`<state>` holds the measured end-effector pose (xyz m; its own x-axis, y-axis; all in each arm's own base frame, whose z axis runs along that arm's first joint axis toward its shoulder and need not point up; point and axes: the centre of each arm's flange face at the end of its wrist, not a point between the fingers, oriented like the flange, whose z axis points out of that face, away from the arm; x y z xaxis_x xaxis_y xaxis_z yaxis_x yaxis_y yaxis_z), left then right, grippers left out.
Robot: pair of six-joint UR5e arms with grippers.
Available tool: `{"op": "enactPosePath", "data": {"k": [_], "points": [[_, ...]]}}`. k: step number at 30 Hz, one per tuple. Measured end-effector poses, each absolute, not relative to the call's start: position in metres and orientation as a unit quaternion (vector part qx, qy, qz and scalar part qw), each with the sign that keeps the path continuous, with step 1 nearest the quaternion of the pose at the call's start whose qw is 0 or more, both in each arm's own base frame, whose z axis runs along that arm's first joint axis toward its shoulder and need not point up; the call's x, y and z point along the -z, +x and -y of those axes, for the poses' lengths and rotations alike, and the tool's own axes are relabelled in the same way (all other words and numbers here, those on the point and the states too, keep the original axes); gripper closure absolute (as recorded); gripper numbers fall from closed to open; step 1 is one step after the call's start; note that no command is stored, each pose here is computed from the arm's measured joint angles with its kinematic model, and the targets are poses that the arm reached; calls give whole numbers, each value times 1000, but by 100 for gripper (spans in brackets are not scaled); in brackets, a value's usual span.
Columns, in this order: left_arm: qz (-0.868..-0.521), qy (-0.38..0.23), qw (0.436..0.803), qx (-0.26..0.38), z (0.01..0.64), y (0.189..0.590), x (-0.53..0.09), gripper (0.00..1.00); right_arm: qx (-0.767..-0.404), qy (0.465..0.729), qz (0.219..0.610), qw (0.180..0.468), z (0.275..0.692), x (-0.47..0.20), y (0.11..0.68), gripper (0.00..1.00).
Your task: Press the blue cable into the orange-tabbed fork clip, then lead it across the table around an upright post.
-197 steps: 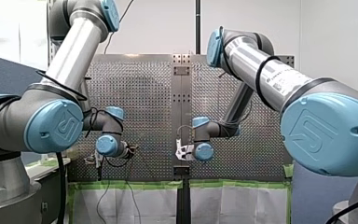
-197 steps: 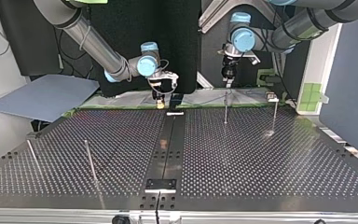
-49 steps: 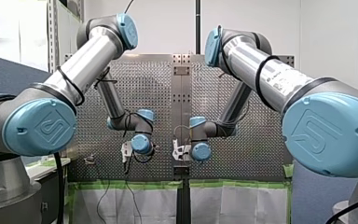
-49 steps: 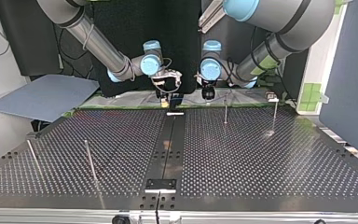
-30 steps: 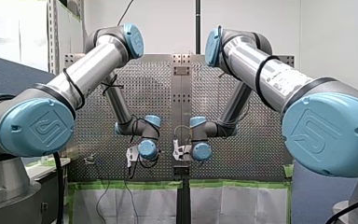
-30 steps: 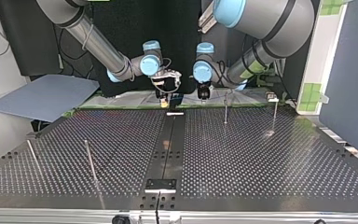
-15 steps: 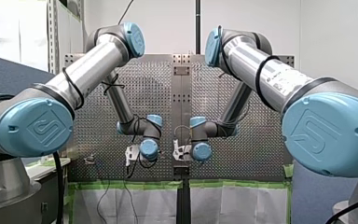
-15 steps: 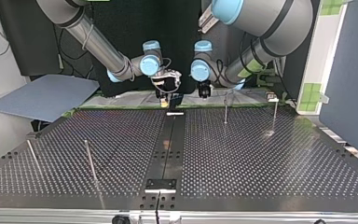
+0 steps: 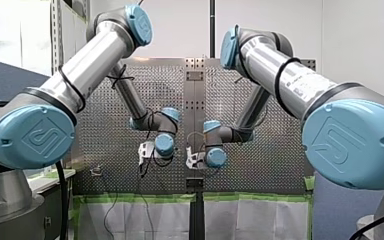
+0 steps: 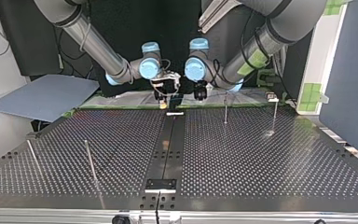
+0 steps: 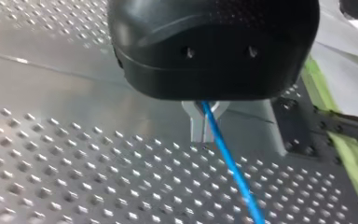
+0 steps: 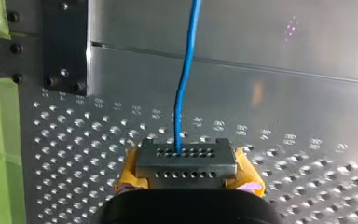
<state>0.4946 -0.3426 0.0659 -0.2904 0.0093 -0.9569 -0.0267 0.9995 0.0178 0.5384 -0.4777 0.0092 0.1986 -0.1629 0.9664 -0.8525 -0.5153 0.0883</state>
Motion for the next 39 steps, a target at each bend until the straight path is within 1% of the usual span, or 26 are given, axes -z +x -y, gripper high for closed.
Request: {"op": "enactPosePath", "data": {"k": [19, 31, 39], "points": [[-769, -17, 639, 7, 362, 478, -171, 100, -544, 677, 360, 341, 481, -124, 541, 100], [-742, -40, 669, 18, 357, 470, -239, 100, -569, 655, 354, 350, 479, -204, 540, 100], [-717, -61, 694, 29, 351, 463, -286, 100, -590, 639, 344, 355, 478, -269, 538, 100]]}}
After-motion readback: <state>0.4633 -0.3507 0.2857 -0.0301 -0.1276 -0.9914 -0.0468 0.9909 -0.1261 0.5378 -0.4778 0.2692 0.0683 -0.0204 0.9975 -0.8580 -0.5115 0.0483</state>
